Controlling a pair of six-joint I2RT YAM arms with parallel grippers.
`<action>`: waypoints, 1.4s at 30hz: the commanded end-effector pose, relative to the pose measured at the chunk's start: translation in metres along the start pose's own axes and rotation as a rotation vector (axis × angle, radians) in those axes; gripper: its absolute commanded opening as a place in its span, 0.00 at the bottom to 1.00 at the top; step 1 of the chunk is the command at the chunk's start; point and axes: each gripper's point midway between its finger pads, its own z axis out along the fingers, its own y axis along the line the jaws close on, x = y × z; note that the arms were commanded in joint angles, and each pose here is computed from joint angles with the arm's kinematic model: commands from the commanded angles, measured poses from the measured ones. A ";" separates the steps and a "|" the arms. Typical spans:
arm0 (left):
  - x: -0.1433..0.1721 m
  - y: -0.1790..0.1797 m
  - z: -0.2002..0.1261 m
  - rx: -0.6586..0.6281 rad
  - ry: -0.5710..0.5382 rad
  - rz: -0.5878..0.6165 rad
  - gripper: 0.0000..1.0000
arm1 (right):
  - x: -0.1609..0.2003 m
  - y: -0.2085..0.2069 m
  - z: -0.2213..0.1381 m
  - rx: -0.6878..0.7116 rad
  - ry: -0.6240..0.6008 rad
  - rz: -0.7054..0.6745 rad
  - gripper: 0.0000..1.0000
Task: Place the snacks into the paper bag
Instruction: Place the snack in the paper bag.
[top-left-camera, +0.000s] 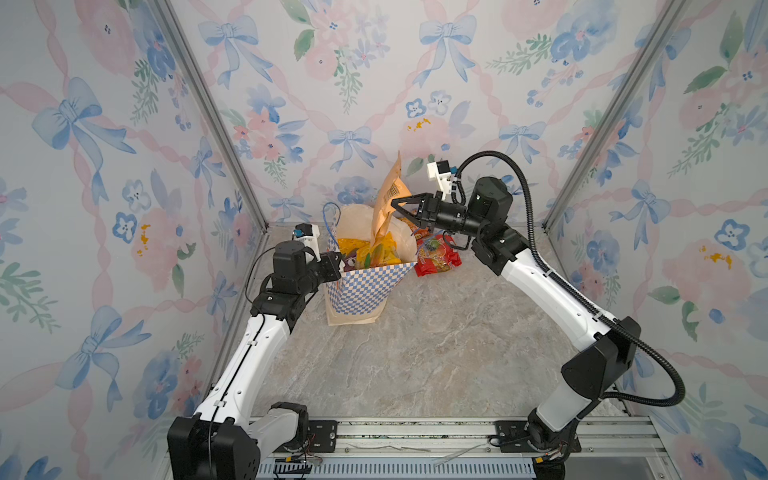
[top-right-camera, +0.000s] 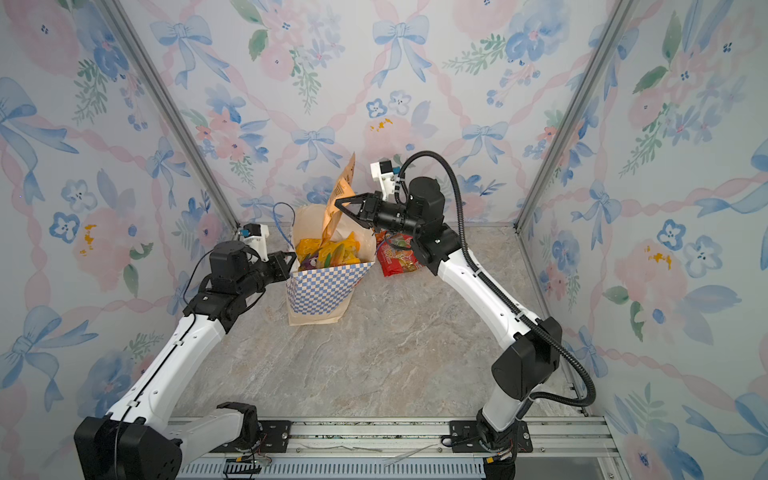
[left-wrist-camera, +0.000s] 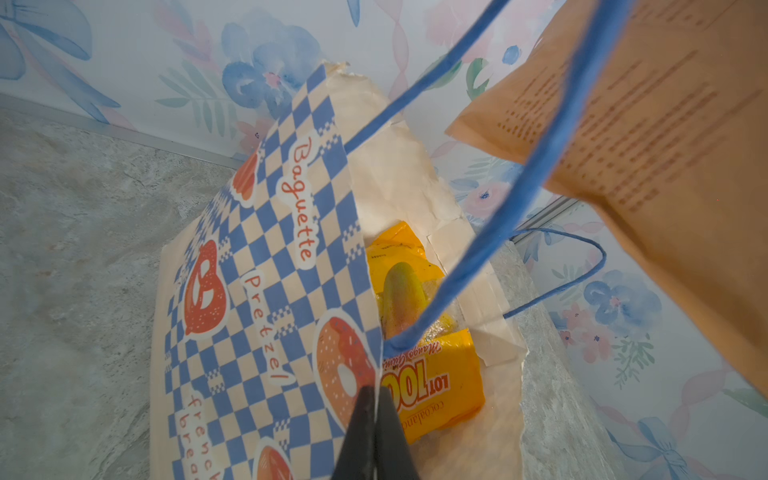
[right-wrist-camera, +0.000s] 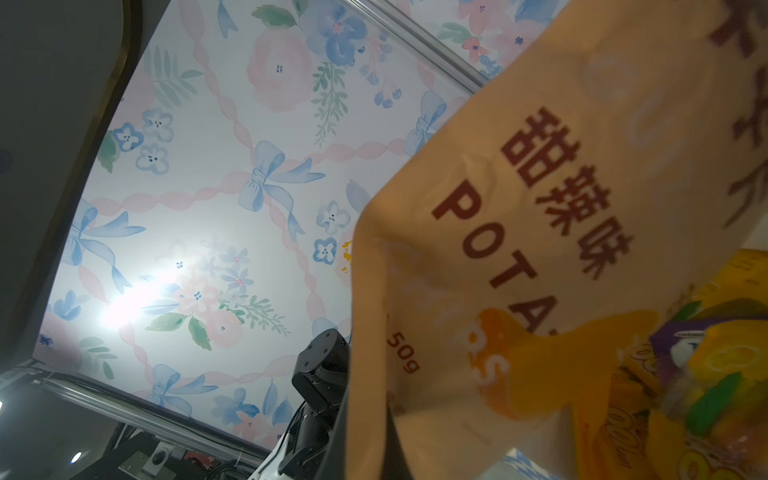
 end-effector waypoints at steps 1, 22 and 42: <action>-0.005 -0.004 -0.009 0.021 -0.022 0.010 0.00 | 0.005 0.033 0.002 -0.163 0.023 0.018 0.00; -0.005 -0.006 -0.013 0.022 -0.034 0.014 0.00 | 0.033 -0.019 0.031 -0.089 0.118 0.110 0.00; -0.007 -0.007 -0.015 0.027 -0.038 0.020 0.00 | 0.056 -0.092 0.069 0.175 0.195 -0.003 0.00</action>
